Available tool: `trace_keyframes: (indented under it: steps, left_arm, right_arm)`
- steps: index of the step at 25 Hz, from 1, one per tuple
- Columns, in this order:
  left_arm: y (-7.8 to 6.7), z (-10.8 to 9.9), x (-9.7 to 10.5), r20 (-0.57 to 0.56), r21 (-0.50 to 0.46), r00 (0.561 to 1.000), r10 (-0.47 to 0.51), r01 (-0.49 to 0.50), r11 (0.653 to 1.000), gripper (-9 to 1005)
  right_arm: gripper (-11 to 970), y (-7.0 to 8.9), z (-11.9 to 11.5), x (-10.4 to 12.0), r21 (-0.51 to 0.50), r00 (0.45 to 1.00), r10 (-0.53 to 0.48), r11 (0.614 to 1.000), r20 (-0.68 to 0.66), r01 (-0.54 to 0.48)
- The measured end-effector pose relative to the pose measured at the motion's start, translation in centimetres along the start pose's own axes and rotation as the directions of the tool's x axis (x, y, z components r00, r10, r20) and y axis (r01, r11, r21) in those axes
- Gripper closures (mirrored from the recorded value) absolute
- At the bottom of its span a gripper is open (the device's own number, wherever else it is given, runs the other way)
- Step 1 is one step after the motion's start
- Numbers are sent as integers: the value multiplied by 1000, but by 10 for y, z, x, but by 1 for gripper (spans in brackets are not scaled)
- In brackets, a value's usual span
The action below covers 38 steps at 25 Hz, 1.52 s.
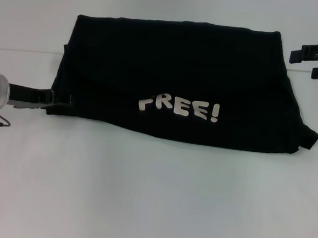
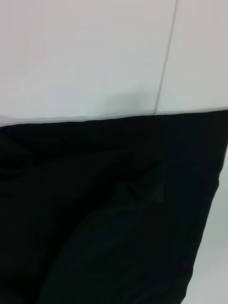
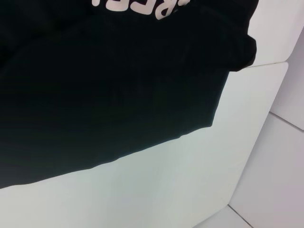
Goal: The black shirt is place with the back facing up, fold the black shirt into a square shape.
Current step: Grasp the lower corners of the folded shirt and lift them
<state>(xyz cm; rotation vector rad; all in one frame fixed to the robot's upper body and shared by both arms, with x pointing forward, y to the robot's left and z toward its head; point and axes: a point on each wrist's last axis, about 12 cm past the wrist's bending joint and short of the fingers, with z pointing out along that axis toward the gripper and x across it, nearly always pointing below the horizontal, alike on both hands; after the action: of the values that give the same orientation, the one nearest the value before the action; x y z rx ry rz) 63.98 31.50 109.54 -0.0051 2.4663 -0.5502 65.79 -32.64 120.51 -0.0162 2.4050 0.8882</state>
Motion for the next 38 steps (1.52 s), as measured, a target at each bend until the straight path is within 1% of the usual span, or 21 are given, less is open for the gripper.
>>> trace_keyframes:
  steps: [3,7,15,20,29,35,38]
  left_arm:
    - [1,0,2,-9,-7,999,-40,40,999,250]
    - [0,2,4,-14,-2,998,-62,62,998,251]
    - [-9,10,2,-8,0,998,-58,58,998,253]
    - [-9,11,0,5,-8,997,-71,71,997,254]
    - [-12,13,1,-14,-11,997,-71,71,997,256]
    - [-10,11,-2,-20,-27,996,-83,83,996,435]
    - [-9,11,-1,-26,-37,996,-86,85,996,578]
  right_arm:
    - [36,-2,-1,1,3,1000,3,1000,1,-3]
    - [36,-3,-1,2,5,1000,5,1000,3,-5]
    - [36,-7,-2,4,12,1000,9,1000,8,-9]
    - [36,-10,-3,6,18,1000,11,1000,12,-11]
    - [37,-12,-5,5,19,1000,14,1000,22,-14]
    - [36,-13,-7,5,21,1000,17,1000,25,-17]
    - [35,-14,-7,5,20,999,19,1000,26,-19]
